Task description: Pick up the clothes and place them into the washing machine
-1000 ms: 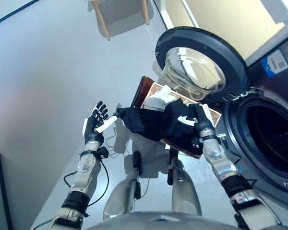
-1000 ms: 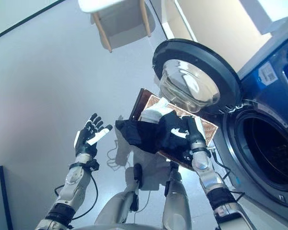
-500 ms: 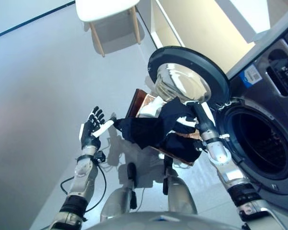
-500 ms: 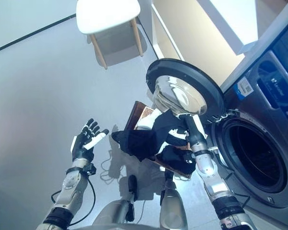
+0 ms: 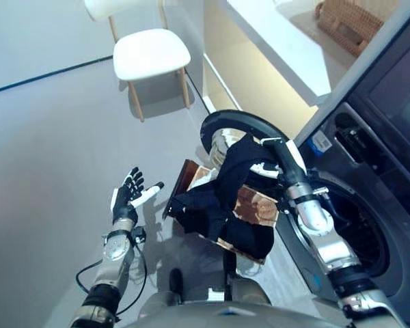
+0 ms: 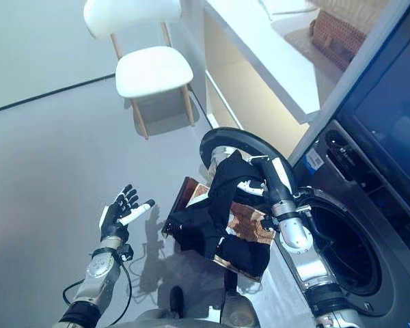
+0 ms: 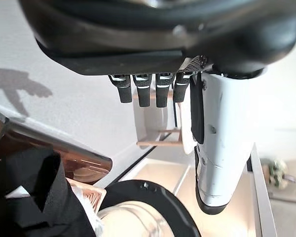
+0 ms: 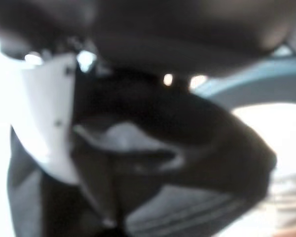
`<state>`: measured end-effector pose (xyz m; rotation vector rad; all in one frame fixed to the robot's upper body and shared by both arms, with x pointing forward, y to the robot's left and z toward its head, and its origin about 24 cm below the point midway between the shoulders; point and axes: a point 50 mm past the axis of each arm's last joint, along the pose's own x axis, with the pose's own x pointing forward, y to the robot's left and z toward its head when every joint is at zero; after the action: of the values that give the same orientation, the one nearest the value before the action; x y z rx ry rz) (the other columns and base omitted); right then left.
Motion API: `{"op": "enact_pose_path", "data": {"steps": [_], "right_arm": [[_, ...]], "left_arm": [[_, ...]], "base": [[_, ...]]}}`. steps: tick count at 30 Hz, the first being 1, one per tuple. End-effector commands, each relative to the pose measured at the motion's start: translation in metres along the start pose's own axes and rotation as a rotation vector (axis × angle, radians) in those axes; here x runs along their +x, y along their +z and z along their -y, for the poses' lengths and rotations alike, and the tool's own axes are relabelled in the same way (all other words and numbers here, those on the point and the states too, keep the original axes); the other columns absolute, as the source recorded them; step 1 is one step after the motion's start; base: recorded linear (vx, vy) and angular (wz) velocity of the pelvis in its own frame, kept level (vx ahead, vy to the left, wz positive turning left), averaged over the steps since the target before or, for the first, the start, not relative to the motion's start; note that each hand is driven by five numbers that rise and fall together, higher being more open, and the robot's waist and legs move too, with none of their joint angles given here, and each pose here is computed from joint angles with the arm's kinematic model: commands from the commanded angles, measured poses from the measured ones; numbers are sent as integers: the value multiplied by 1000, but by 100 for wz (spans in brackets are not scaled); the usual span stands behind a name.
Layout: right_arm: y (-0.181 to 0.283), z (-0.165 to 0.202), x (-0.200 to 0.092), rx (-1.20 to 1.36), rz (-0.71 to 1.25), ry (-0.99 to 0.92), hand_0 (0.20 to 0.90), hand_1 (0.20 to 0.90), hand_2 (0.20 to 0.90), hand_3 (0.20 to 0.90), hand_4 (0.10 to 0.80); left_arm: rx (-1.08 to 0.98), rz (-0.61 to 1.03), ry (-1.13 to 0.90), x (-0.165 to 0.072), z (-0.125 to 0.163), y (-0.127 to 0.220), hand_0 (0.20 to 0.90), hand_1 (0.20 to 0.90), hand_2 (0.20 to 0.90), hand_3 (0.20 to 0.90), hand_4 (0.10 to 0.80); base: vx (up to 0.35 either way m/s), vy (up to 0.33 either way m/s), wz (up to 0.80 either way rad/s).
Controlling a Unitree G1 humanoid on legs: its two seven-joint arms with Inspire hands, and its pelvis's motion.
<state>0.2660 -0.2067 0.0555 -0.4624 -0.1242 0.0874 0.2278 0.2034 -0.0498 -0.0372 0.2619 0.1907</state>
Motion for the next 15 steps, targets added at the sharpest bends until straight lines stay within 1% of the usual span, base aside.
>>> {"op": "enact_pose_path", "data": {"steps": [1,10,15], "right_arm": [[47,7,2,62,272,-43,200,200,200,200,300],[57,1,6,92,309,-16,200,200,200,200,300],[70,8,14,96,359,-47,200,200,200,200,300]], "left_arm": [[117,66,-30,10,-5,13,900,900,900,900,800],[142,24,-60,11,7,4,900,900,900,900,800],[145,-3,-76,10,11,-1,900,900,900,900,800]], "base": [[69,-14,-4],[39,-14,-3],[28,-11,-4]]}}
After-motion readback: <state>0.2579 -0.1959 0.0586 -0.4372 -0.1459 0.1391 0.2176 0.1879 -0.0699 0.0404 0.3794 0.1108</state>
